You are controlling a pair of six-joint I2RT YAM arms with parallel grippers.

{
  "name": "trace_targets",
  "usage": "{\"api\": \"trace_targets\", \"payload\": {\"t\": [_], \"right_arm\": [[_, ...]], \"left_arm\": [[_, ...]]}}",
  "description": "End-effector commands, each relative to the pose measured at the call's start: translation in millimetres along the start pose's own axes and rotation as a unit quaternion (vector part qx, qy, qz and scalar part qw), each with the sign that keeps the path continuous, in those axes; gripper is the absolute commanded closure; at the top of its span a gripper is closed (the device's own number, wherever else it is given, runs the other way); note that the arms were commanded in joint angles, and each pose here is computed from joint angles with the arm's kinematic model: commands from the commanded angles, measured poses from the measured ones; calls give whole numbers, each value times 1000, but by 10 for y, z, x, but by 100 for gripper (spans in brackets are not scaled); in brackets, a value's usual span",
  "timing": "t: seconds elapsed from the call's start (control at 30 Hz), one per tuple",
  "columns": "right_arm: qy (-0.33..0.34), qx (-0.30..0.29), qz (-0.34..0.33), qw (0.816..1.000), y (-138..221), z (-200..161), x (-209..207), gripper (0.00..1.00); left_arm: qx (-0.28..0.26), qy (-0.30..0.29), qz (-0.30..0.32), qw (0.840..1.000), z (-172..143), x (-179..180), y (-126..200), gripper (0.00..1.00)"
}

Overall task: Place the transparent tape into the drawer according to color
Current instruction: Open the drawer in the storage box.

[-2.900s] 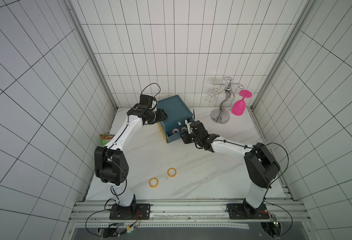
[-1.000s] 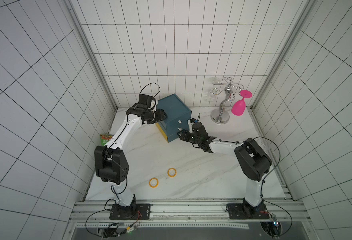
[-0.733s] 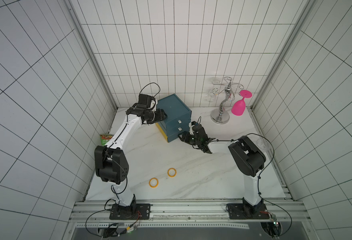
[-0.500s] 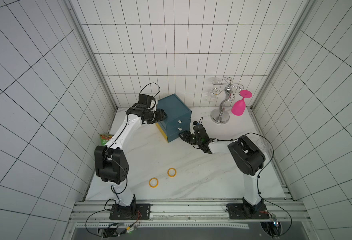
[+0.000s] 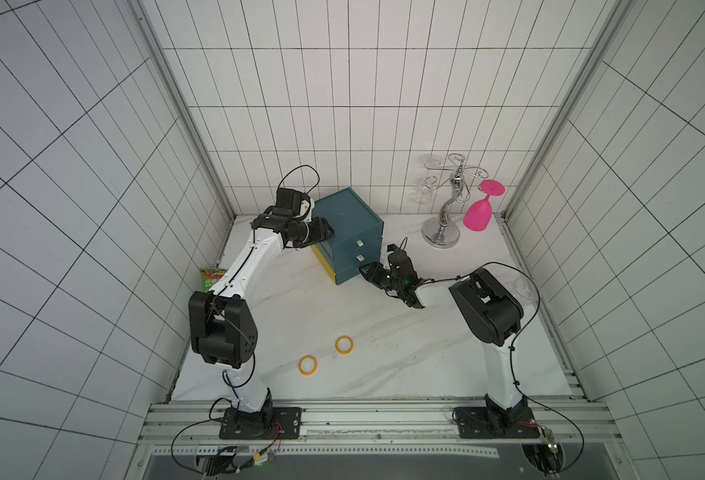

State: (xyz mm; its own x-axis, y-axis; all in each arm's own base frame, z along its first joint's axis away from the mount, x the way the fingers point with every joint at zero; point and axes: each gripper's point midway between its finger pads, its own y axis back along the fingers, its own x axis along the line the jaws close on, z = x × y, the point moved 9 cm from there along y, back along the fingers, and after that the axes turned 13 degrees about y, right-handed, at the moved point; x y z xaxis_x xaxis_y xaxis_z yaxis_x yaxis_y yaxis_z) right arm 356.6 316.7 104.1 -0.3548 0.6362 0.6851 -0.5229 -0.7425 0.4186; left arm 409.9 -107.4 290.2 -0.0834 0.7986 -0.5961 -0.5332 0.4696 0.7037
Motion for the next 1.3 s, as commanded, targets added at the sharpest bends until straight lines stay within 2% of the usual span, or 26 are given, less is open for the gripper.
{"api": "trace_targets", "payload": {"t": [0.0,0.1,0.37,0.6,0.67,0.8,1.27], "right_arm": [[-5,-11,12,1000,-68,33,-44,59],[-7,-8,10,1000,-98,34,-52,63],[-16,-11,11,1000,-122,15,-89,80],[-20,-29,22,999,-138,72,-54,81],[-20,-30,22,999,-146,80,-50,90],[-19,-30,25,999,-133,84,-39,99],[-25,-28,17,999,208,-80,-61,100]], "left_arm": [[36,14,55,998,-90,249,-160,38],[36,14,54,998,-89,246,-164,38],[38,15,54,998,-90,256,-169,38],[38,15,53,998,-91,259,-165,38],[38,15,54,998,-88,259,-161,38],[37,14,54,998,-86,254,-156,38],[37,13,53,998,-83,256,-158,38]]}}
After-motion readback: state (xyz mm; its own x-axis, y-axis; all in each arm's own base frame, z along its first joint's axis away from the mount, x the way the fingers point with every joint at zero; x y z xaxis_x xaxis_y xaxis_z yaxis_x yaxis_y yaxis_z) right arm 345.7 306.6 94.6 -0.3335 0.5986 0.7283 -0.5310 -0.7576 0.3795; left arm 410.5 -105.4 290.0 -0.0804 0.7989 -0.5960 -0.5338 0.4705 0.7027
